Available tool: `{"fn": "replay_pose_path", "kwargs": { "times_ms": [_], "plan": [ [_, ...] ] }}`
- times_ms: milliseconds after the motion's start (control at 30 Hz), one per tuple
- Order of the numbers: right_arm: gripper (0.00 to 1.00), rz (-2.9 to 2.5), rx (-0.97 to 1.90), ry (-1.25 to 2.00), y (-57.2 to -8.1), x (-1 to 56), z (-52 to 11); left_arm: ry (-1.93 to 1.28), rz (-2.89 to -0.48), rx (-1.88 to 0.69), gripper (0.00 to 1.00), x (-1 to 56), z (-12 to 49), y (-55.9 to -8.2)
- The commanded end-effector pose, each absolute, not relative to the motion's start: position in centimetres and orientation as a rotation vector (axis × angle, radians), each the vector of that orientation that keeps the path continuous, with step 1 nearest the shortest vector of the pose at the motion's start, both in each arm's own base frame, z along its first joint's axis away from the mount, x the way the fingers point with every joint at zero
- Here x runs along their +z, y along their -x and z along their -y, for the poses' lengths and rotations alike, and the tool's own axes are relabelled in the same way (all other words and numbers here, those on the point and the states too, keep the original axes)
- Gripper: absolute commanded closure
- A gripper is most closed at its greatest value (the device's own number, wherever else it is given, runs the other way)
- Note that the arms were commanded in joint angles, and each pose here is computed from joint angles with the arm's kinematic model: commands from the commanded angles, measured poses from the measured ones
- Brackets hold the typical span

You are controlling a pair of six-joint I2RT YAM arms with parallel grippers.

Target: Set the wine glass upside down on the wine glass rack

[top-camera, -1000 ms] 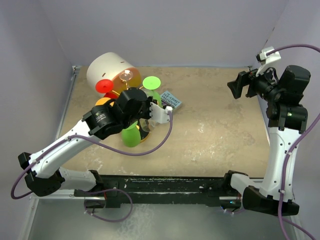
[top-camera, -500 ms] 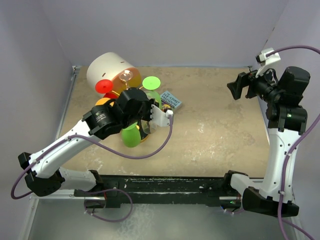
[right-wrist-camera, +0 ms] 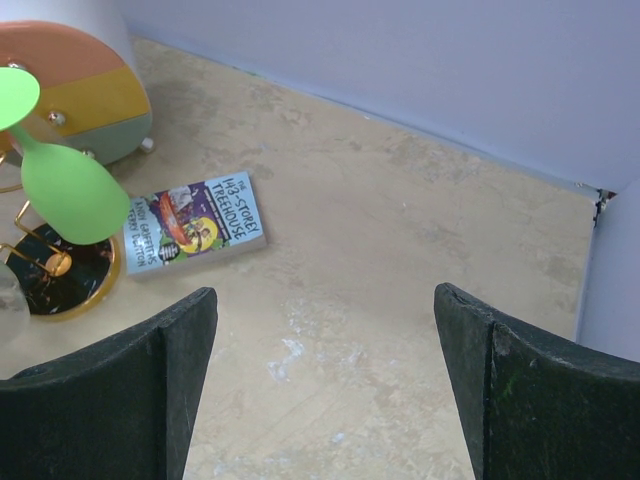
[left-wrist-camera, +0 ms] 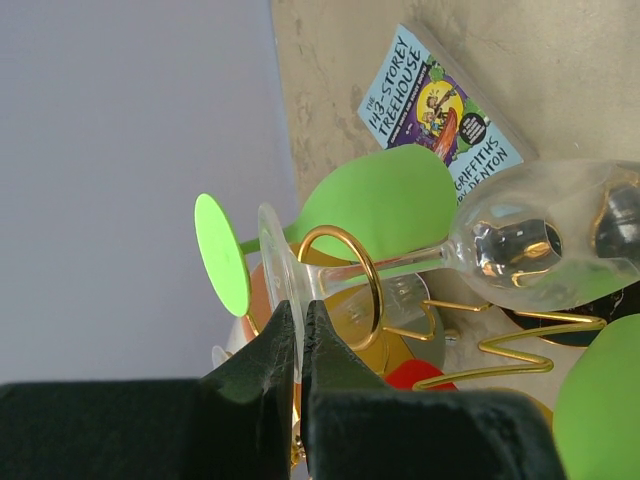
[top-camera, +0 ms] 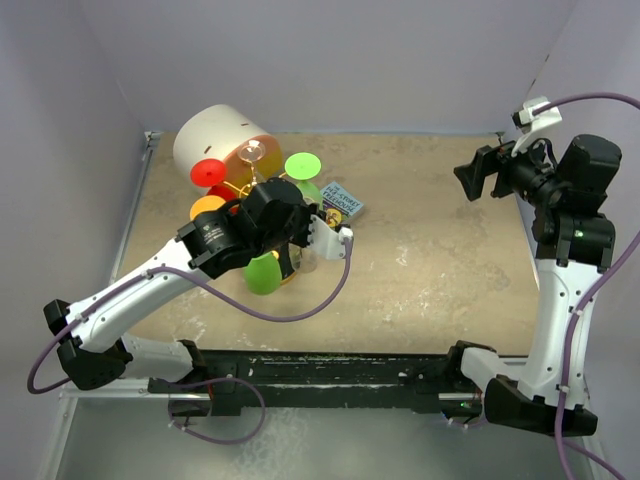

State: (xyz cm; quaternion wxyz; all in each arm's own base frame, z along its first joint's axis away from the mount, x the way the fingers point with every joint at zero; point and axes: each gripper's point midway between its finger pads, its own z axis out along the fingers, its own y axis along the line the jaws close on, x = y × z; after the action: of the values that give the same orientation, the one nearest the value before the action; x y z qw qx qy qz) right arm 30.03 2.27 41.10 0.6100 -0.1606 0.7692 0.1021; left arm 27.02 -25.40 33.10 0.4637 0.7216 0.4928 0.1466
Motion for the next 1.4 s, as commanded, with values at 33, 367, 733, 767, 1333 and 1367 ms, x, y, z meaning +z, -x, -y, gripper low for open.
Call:
{"fn": "replay_pose_path", "kwargs": {
  "times_ms": [33,367,733,767,1333,1367],
  "plan": [
    [0.09,-1.721,0.241,0.391,-29.7,42.3,-2.7,-1.707,-1.169,0.313,1.0,34.8,26.3,-26.8],
    [0.09,-1.717,0.241,0.393,-29.7,42.6,-2.7,-1.73,-1.183,0.249,0.94,33.9,26.5,-26.0],
    [0.09,-1.719,0.243,0.391,-29.8,42.6,-2.7,-1.724,-1.203,0.249,0.85,33.4,26.4,-26.1],
    [0.09,-1.718,0.239,0.391,-29.8,42.6,-2.6,-1.729,-1.205,0.248,0.84,33.3,26.4,-26.0],
    [0.08,-1.723,0.242,0.386,-29.9,42.1,-2.5,-1.665,-1.224,0.224,0.72,35.0,25.9,-25.9],
    [0.08,-1.722,0.241,0.385,-29.9,42.1,-2.5,-1.653,-1.23,0.214,0.72,35.3,25.9,-25.9]
  ]
}}
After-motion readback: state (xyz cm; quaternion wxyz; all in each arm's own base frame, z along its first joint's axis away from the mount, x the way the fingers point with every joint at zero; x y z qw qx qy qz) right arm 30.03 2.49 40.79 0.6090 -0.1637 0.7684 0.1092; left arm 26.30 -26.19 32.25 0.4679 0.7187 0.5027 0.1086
